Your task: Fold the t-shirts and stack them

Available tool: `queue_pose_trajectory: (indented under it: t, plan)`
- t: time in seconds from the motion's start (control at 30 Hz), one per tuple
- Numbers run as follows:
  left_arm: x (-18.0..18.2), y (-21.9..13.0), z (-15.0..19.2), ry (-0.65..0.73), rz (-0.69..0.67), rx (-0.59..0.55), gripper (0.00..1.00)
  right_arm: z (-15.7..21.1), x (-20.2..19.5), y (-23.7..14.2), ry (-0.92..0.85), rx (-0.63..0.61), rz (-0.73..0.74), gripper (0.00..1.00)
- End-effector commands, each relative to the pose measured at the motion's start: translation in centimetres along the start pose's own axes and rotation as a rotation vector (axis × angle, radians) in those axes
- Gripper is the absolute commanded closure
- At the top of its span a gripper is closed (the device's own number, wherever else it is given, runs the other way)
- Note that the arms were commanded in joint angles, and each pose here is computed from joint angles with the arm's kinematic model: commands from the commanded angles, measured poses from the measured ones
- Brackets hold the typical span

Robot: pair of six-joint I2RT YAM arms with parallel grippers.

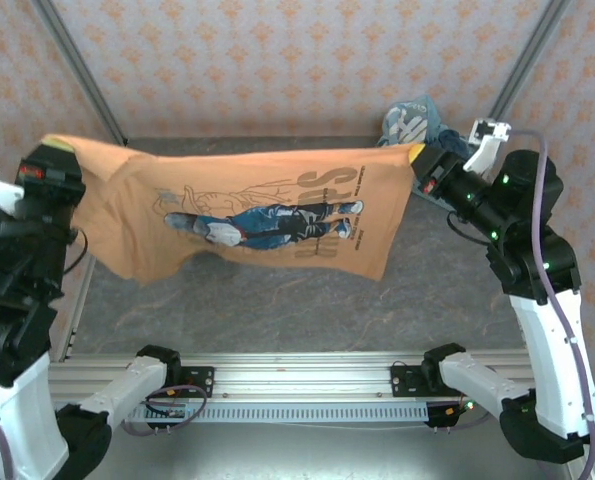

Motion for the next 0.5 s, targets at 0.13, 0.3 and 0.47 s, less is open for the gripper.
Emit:
queue_pose_trajectory:
  t: [0.13, 0.3, 0.47]
  plan:
    - [-1.7, 15.8, 5.1, 0.175, -0.179, 0.08, 1.0, -3.0, -3.7, 11.5, 0.083, -0.034, 0.194, 1.0]
    - [1.4, 30.1, 13.0, 0.232, -0.267, 0.248, 1.0, -4.6, -11.9, 22.9, 0.197, 0.024, 0.403, 1.0]
    - [6.8, 39.7, 22.4, 0.127, -0.252, 0.437, 0.01, -5.0, -20.0, 30.9, 0.3, 0.12, 0.557, 0.29]
Point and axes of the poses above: each hand's point on the last joint's axis, 136 mm out from that joint toward the fingers, its own y axis out along the fingers, its own x axis along the line the jaws close on, z = x × y, the point moved 6 cm from there along -y, back along the fingers, and after that the axes turned 12 degrees about y, right-handed, at the moved point
